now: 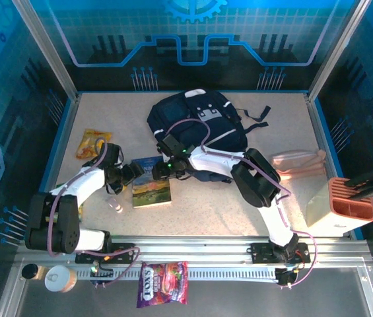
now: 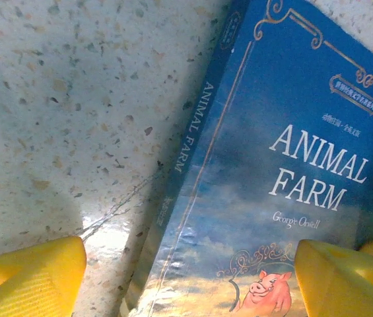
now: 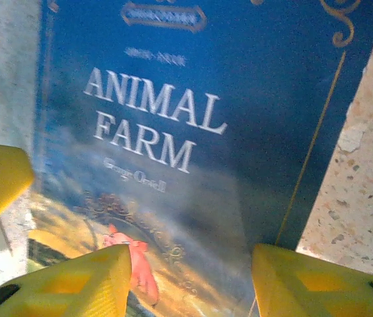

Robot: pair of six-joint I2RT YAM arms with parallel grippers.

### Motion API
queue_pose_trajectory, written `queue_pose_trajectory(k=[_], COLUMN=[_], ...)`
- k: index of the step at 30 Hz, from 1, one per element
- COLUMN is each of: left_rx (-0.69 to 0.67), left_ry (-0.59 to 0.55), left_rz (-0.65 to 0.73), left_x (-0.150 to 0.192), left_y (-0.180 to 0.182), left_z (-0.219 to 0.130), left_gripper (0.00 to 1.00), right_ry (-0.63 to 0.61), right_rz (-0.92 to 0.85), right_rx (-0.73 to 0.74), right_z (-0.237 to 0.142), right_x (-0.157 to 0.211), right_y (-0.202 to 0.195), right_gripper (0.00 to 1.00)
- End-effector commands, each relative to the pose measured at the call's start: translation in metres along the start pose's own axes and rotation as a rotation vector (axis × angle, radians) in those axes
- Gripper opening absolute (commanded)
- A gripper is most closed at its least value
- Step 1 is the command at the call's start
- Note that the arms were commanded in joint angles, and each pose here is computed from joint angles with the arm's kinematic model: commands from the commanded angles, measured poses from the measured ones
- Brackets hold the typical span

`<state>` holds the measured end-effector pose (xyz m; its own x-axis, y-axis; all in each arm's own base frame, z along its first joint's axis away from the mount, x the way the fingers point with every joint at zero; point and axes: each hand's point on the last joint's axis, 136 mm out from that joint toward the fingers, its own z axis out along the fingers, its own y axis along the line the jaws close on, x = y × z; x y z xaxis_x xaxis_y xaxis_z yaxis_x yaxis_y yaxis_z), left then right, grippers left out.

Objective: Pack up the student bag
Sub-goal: Pick up the book at the center of the table.

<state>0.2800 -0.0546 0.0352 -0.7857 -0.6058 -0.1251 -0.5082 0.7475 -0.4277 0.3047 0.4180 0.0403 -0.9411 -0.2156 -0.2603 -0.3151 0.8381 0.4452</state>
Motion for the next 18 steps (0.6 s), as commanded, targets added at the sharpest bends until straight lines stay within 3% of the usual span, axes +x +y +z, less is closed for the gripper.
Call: queue_pose_trajectory(k=[1,11,18], left_rx=[0.026,0.090,0.185], left_ry=[0.053,0.119,0.152], left_rz=[0.010,0.014,0.025], left_x=[0.009,0.015,0.017], left_y=[-0.001,-0.014,-0.036], left_z=[0.006,0.010,0.000], left_gripper=[0.82,0.81,0.72], right_ry=[0.058,0.112,0.122], right_rz=[0.008,0.059,0.082], right_rx=[0.055,0.084,0.075], right_z=[0.011,0.026,0.029], right_x=[0.012,0.023,0.024], right_y=[-0.015,-0.035,-0.039], right_gripper=[0.52,0.53,0.53])
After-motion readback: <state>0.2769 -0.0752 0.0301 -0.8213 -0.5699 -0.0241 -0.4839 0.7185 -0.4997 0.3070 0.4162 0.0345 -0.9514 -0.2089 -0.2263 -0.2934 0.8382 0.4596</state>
